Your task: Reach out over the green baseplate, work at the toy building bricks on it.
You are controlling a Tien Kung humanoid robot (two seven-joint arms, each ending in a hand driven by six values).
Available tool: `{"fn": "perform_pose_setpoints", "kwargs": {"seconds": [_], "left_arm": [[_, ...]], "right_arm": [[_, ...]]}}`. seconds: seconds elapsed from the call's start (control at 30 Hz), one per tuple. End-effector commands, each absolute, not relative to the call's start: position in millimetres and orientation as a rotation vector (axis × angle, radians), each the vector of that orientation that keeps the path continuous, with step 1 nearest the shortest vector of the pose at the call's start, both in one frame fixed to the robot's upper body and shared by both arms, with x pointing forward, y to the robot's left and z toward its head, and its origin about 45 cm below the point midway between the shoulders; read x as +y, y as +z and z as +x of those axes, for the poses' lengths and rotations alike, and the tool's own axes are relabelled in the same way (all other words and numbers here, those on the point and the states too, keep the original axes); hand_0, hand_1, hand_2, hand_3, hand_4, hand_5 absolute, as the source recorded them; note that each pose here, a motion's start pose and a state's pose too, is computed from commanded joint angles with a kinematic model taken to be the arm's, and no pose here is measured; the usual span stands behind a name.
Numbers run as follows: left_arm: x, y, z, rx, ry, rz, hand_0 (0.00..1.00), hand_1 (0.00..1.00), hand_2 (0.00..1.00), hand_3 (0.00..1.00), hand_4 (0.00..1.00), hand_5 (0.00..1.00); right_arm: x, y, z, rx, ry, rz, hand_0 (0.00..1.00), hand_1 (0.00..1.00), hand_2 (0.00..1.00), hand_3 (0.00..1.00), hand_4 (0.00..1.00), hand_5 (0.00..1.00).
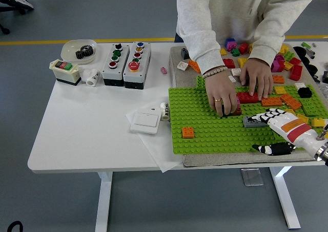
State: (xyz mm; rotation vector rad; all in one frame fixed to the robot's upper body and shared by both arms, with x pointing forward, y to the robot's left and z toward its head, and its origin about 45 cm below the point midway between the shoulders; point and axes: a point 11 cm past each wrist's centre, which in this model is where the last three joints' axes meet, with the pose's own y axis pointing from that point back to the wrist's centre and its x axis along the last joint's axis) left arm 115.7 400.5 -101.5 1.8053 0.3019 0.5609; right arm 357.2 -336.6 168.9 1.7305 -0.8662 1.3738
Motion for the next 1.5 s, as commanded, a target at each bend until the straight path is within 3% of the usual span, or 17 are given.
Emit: {"fn": "perform_pose_setpoints", "kwargs": {"seconds": [1.5], "left_arm": [[405.5, -103.1, 102.8, 0.314, 0.539, 1.825, 0.757, 0.755, 0.760, 0.609, 0.688, 0.604]], "right_arm": [[-354.7, 204.8, 371.2, -1.265, 1.186, 1.826, 0.902, 0.801, 0.805, 0.812, 0.828, 0.523]]}}
